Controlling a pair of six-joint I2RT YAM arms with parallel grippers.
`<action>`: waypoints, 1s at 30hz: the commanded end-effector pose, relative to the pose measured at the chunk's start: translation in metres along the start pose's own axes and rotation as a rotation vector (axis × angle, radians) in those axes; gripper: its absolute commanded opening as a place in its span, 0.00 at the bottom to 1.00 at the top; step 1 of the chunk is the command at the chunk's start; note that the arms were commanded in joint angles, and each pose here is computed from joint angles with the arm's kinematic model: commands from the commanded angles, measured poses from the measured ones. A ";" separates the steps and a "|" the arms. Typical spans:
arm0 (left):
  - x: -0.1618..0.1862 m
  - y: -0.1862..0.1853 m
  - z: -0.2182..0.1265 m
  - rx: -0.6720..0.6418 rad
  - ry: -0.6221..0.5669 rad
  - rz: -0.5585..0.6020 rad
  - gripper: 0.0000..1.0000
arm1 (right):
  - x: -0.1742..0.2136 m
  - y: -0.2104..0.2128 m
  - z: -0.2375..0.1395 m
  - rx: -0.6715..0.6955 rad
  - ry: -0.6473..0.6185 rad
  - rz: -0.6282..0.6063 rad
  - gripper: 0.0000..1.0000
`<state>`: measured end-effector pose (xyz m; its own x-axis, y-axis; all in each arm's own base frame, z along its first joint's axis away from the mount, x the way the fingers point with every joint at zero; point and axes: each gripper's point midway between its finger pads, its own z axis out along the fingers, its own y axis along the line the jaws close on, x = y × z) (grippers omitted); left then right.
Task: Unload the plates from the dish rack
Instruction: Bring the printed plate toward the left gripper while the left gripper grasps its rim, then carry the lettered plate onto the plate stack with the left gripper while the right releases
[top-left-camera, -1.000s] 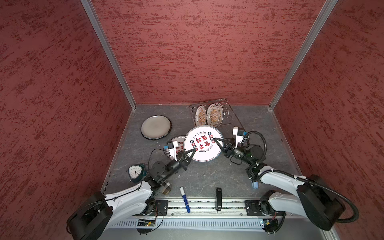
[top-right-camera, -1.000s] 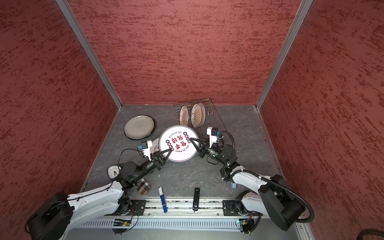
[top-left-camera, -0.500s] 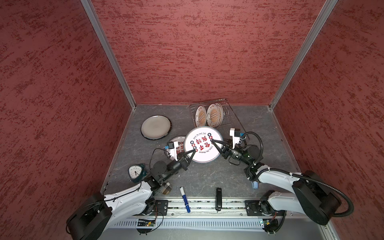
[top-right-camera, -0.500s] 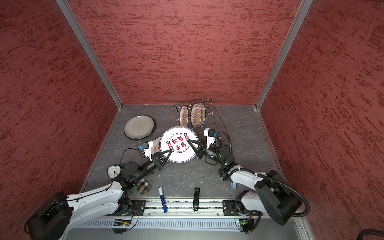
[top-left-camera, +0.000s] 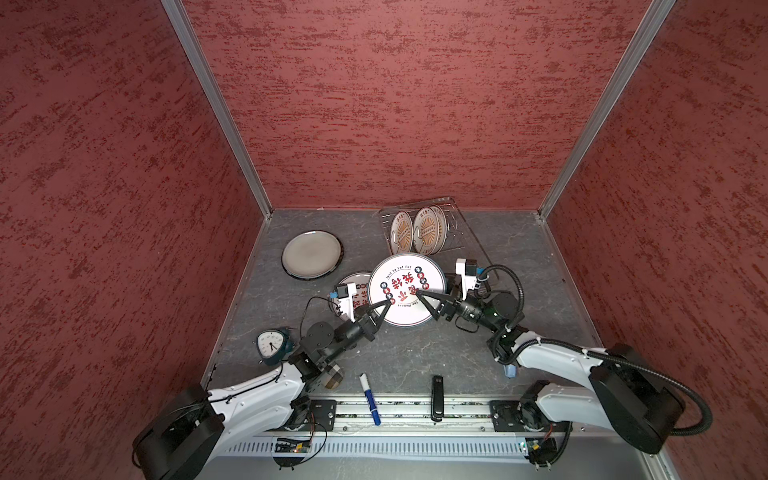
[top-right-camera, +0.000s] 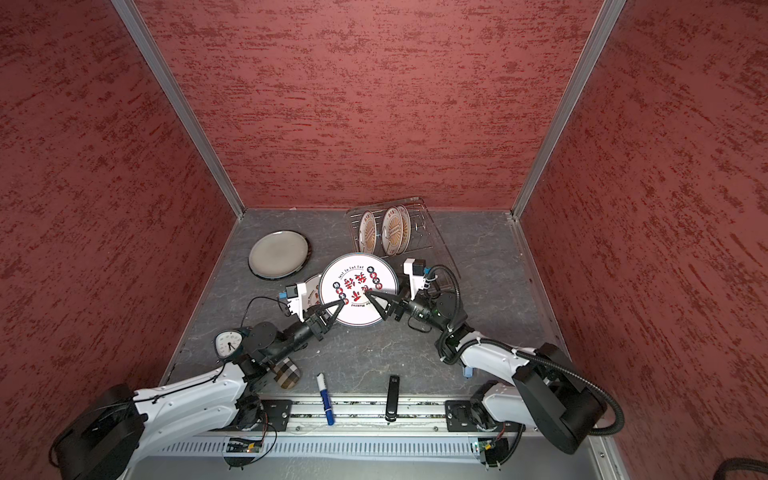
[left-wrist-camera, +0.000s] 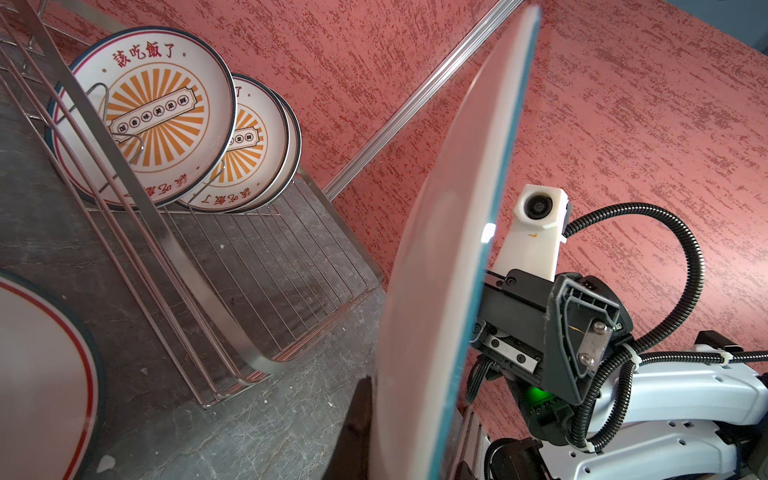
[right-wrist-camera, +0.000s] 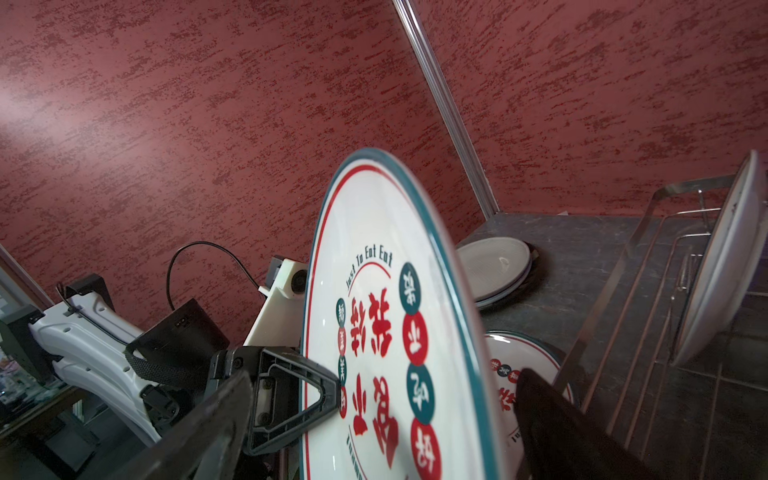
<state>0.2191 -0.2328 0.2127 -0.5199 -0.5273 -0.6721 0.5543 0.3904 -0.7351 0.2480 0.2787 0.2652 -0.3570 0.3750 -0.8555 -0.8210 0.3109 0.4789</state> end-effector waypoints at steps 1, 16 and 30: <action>-0.013 -0.011 -0.003 0.033 -0.059 -0.004 0.00 | -0.008 0.002 -0.002 0.010 -0.040 -0.029 0.99; -0.038 0.045 -0.040 -0.187 -0.203 -0.159 0.00 | -0.016 -0.002 -0.020 0.111 -0.115 -0.116 0.99; -0.036 0.107 -0.075 -0.492 -0.285 -0.388 0.00 | 0.012 -0.006 0.019 0.232 0.048 -0.191 0.97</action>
<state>0.2447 -0.1258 0.1494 -0.4306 -0.8087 -0.4007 0.0416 0.4257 -0.9039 0.2476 0.2871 0.2583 -0.2565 0.3220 -0.9114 -0.7820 0.4851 0.3914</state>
